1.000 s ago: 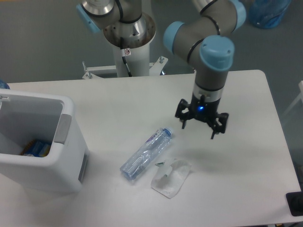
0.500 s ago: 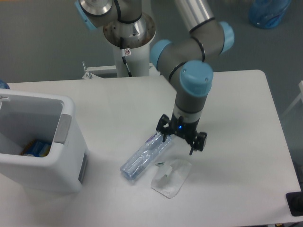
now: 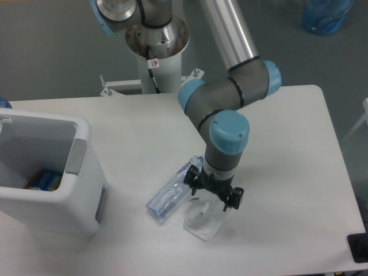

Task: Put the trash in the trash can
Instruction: 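Close the gripper on the white tissue and lift it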

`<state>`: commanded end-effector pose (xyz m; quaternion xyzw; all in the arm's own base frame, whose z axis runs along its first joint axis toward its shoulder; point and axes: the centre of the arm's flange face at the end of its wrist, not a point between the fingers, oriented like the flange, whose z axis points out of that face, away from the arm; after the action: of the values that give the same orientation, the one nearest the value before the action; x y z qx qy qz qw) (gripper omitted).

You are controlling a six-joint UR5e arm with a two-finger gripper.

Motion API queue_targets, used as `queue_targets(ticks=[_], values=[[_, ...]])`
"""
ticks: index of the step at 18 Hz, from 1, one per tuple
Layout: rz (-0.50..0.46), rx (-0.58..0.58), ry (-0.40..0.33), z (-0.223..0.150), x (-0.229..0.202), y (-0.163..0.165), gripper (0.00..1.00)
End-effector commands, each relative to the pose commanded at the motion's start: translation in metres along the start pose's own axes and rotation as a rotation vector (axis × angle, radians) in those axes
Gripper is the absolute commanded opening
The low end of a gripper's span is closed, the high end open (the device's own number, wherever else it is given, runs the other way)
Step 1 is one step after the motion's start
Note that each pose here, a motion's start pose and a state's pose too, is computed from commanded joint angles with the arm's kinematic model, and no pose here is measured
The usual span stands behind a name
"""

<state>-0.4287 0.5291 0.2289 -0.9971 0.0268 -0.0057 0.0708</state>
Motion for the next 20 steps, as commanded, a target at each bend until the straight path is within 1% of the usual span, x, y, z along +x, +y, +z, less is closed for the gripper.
queue_targets(ticks=[1,2,3,4,6,7,15,17,18,20], values=[[-0.016,-0.004,0.005,0.006,-0.001,-0.001,0.89],[-0.023,-0.007,0.006,0.009,0.002,-0.007,0.78],[-0.024,-0.014,0.004,0.013,0.003,-0.011,0.7],[-0.023,-0.023,0.0,0.014,0.005,-0.013,0.58],[-0.019,-0.029,0.003,0.018,0.007,-0.013,0.14],[-0.021,-0.03,0.004,0.018,0.007,-0.012,0.0],[-0.014,-0.005,-0.002,0.003,0.01,-0.018,0.0],[-0.014,0.036,-0.02,-0.022,0.011,-0.021,0.0],[-0.018,0.058,-0.016,-0.03,0.013,-0.022,0.0],[-0.019,0.114,-0.02,-0.06,0.018,-0.025,0.0]])
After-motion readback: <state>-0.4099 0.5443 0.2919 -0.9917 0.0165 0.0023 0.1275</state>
